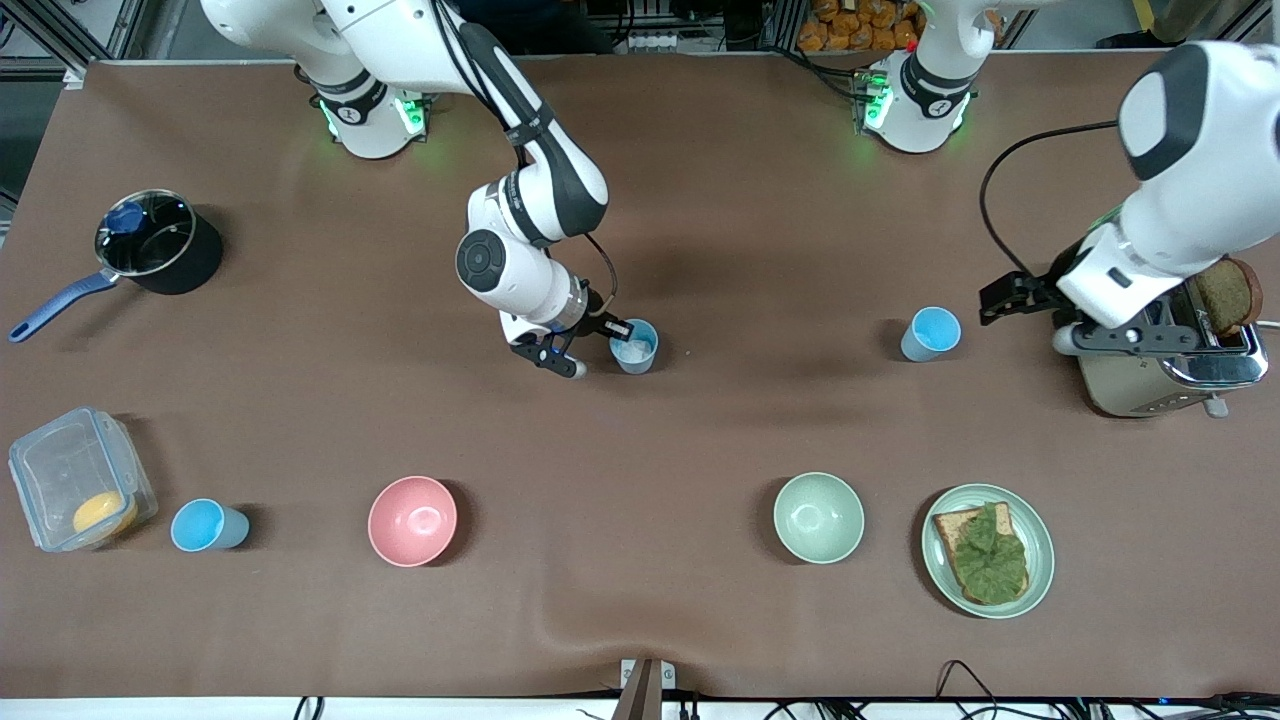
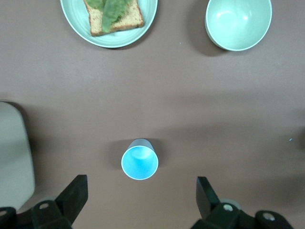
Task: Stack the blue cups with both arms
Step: 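Open the right gripper and withdraw while the left gripper grasps another cup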
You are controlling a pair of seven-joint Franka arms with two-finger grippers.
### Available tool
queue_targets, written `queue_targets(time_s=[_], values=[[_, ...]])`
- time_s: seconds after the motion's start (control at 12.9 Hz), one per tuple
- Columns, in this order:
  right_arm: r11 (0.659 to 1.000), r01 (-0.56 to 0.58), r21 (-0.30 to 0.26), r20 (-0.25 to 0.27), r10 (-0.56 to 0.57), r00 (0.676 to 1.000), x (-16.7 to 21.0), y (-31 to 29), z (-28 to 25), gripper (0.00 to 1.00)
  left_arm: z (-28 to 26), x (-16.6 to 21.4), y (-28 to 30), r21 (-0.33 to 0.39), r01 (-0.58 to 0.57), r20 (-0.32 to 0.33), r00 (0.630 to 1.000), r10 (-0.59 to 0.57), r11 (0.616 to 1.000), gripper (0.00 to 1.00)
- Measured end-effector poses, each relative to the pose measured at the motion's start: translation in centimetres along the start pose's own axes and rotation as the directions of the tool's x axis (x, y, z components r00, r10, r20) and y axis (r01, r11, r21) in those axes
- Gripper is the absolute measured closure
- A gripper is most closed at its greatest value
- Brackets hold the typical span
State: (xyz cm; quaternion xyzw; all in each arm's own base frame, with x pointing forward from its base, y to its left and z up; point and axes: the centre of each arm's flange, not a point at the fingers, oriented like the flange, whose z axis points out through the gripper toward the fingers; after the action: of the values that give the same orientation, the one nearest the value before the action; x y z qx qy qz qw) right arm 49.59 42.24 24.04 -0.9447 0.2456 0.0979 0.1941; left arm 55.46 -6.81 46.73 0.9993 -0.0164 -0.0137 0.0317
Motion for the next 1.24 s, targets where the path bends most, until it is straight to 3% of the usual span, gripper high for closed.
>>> queue_targets(time_s=[0.23, 0.39, 0.77, 1.24], values=[[1.0, -0.012, 0.027, -0.001, 0.012, 1.0, 0.7, -1.3, -2.5, 0.19, 3.8, -0.8, 0.9, 0.003, -0.013, 0.01, 1.0, 0.013, 1.0, 0.0], [1.0, -0.016, 0.007, 0.014, 0.016, 1.0, 2.5, -1.2, -6.3, 0.0, 6.6, -1.6, 1.3, 0.005, -0.023, 0.013, 1.0, 0.023, 1.0, 0.0], [0.968, 0.089, -0.234, 0.061, -0.076, 0.995, 5.9, -0.3, -20.8, 0.0, 13.3, -3.9, 2.4, 0.01, -0.051, 0.026, 0.998, 0.05, 0.999, 0.0], [0.9, 0.285, -0.33, 0.147, -0.249, 0.957, 10.5, 6.5, -34.6, 0.0, 20.1, -5.7, 2.7, 0.007, -0.062, 0.038, 0.997, 0.062, 0.998, 0.0]])
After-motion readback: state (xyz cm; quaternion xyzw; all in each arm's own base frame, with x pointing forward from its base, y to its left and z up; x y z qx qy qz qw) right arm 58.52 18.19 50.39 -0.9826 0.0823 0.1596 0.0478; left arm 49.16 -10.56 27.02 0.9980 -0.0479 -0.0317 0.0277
